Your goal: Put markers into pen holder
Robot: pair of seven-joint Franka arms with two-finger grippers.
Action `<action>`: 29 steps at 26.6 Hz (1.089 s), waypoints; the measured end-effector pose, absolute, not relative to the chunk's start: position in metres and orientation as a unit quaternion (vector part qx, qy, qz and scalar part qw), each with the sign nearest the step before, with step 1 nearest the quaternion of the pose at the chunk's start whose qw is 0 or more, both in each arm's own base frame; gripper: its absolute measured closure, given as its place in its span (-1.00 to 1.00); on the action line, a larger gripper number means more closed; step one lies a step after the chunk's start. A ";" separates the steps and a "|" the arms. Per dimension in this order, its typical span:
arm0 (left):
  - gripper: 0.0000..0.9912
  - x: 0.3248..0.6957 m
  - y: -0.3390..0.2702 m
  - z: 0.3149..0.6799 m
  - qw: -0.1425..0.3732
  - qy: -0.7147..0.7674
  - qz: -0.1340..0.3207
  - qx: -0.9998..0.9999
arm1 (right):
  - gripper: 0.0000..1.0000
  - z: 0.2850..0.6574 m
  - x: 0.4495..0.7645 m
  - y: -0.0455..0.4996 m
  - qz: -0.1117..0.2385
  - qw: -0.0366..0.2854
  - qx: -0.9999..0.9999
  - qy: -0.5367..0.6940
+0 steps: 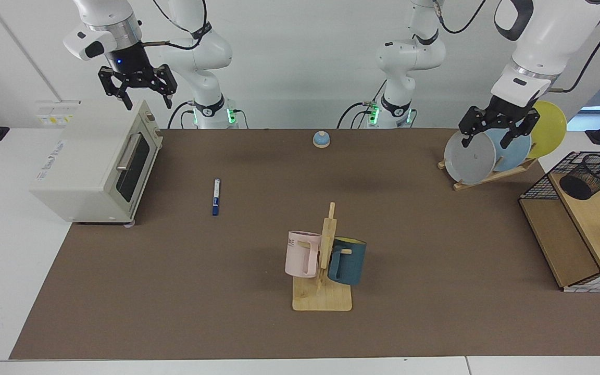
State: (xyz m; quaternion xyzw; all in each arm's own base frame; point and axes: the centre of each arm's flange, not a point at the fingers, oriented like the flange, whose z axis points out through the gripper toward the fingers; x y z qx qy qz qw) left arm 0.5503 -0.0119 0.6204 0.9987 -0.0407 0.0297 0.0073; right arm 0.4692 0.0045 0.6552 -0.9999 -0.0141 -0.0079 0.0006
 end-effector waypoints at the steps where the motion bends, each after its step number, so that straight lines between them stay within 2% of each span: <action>1: -1.00 0.550 -0.012 0.620 0.007 -0.041 0.030 0.999 | -1.00 0.655 0.469 0.005 -0.008 0.001 -1.000 -0.015; 23: -1.00 0.550 -0.012 0.620 0.007 -0.041 0.030 0.999 | -1.00 0.658 0.467 0.006 -0.012 0.001 -1.000 -0.016; 29: -1.00 0.550 -0.012 0.620 0.007 -0.041 0.030 0.999 | -1.00 0.640 0.492 0.016 -0.037 0.000 -0.999 -0.019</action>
